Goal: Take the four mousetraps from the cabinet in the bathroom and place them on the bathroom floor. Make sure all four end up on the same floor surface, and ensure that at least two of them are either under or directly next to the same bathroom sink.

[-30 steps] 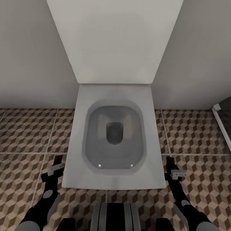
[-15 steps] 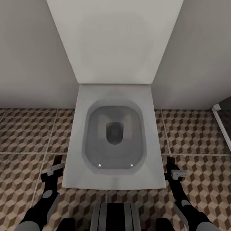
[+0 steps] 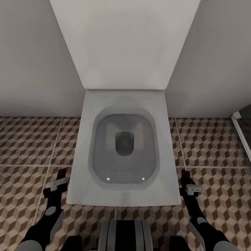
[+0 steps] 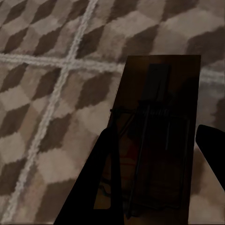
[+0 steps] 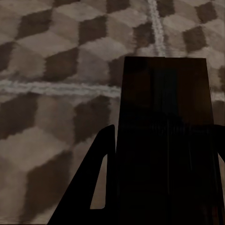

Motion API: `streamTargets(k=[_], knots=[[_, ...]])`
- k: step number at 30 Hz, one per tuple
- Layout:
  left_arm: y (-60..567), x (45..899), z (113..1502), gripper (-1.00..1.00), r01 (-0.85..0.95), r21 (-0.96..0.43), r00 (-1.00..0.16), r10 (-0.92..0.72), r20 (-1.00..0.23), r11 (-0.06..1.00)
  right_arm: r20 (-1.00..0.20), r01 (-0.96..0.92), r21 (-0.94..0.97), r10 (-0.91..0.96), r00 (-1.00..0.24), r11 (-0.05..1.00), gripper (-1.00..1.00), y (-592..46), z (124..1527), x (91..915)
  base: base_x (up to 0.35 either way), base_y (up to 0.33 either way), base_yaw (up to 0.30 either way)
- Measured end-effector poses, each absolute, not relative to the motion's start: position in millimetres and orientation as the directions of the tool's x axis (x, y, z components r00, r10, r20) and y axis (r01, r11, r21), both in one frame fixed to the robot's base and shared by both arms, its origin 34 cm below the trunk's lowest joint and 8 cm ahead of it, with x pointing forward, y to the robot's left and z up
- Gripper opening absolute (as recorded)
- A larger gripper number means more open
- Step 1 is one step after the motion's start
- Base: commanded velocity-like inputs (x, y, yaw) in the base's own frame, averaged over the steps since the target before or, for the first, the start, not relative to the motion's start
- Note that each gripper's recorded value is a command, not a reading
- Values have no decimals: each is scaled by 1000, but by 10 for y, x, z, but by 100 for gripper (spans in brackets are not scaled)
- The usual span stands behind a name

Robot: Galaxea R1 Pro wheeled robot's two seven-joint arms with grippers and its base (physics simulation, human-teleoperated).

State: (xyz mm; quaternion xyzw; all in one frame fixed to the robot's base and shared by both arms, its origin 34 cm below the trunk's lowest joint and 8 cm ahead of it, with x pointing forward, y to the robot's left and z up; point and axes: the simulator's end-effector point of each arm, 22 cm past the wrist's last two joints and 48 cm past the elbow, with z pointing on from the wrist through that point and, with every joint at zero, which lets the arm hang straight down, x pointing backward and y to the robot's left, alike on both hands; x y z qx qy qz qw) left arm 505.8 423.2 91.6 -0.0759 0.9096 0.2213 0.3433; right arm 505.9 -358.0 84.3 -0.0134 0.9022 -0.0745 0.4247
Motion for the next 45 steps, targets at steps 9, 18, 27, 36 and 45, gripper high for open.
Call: streamTargets(k=[9,18,27,36,45], knots=[[4230,5023,878,-100,-288,352,-758,13,-652,891,-759,41,-147,-87,-645,988,-100,-3588,808,5026,0,0,0],[4233,5024,879,-100,-288,353,-758,13,-652,890,-760,73,-173,-86,-644,982,-100,-3683,827,5024,0,0,0],[4247,5024,883,-100,-288,355,-758,14,-652,889,-760,95,-196,-91,-644,976,-100,-3758,840,5018,0,0,0],[4250,5024,885,-100,-288,356,-758,15,-652,889,-759,95,-198,-91,-644,976,-100,-3760,841,5018,0,0,0],[4264,5023,890,-100,-290,359,-758,16,-652,887,-759,95,-198,-91,-645,976,-100,-3760,839,5016,0,0,0]])
